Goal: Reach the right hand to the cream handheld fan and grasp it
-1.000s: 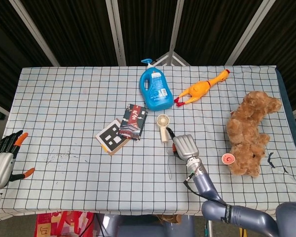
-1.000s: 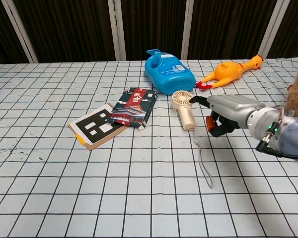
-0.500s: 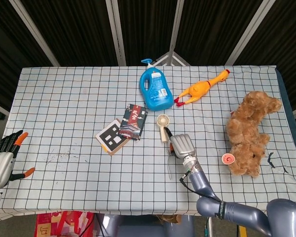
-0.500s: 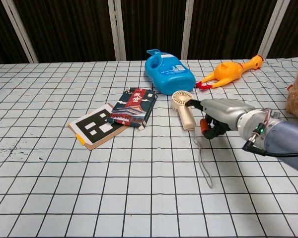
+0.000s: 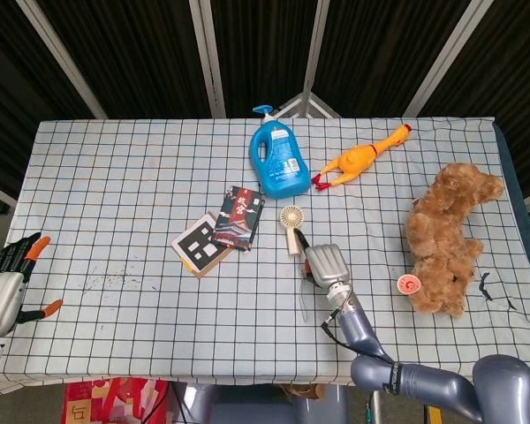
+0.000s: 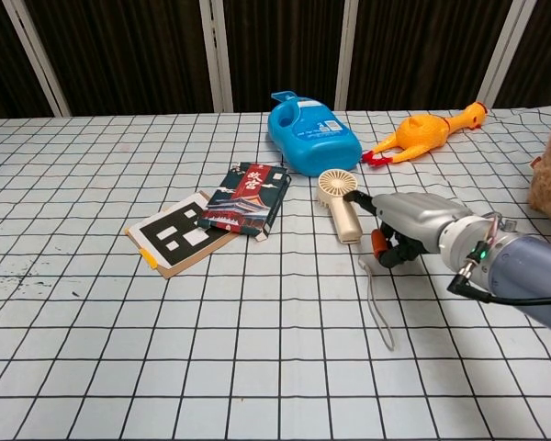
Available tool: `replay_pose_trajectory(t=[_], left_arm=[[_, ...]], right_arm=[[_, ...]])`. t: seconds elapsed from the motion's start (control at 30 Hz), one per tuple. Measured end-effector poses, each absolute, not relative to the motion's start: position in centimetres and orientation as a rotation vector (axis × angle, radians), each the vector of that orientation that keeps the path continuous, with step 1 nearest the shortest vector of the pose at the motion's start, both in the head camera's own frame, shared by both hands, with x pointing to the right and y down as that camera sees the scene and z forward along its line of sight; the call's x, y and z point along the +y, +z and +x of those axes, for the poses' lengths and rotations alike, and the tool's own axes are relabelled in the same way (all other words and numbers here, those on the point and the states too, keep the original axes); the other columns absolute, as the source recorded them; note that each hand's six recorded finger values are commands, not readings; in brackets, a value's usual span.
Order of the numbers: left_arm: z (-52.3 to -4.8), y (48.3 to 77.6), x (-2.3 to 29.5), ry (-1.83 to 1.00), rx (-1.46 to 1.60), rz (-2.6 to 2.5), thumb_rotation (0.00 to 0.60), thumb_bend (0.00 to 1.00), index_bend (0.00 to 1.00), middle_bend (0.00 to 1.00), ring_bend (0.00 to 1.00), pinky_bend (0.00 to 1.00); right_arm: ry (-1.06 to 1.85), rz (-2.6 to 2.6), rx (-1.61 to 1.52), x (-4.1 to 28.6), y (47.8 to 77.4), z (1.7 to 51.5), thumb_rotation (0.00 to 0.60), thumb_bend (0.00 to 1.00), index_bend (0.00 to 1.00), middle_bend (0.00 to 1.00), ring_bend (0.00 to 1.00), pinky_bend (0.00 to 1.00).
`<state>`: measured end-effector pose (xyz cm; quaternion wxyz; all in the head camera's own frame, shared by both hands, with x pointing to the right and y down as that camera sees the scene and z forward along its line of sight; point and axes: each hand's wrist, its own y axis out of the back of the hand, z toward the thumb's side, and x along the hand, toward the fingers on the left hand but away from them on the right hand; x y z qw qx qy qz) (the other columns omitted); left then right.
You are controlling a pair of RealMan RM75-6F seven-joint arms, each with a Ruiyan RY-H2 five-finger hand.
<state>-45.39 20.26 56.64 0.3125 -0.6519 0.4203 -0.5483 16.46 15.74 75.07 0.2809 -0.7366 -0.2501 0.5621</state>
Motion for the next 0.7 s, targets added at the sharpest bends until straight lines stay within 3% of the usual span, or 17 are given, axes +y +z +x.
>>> replay_pose_trajectory(t=[0.37, 0.7], left_arm=[[-45.5, 56.6, 20.3, -1.445, 1.113, -1.718, 0.600, 0.09, 0.00, 0.00, 0.00, 0.00], [-45.5, 56.7, 20.3, -1.452, 1.118, -1.716, 0.600, 0.09, 0.00, 0.00, 0.00, 0.00]], right_arm=[[1.528, -1.977, -0.621, 17.4, 76.1, 16.1, 0.600, 0.84, 0.00, 0.81, 0.92, 0.85], [1.444, -1.947, -0.749, 14.8, 73.7, 15.6, 0.600, 0.84, 0.00, 0.81, 0.90, 0.85]])
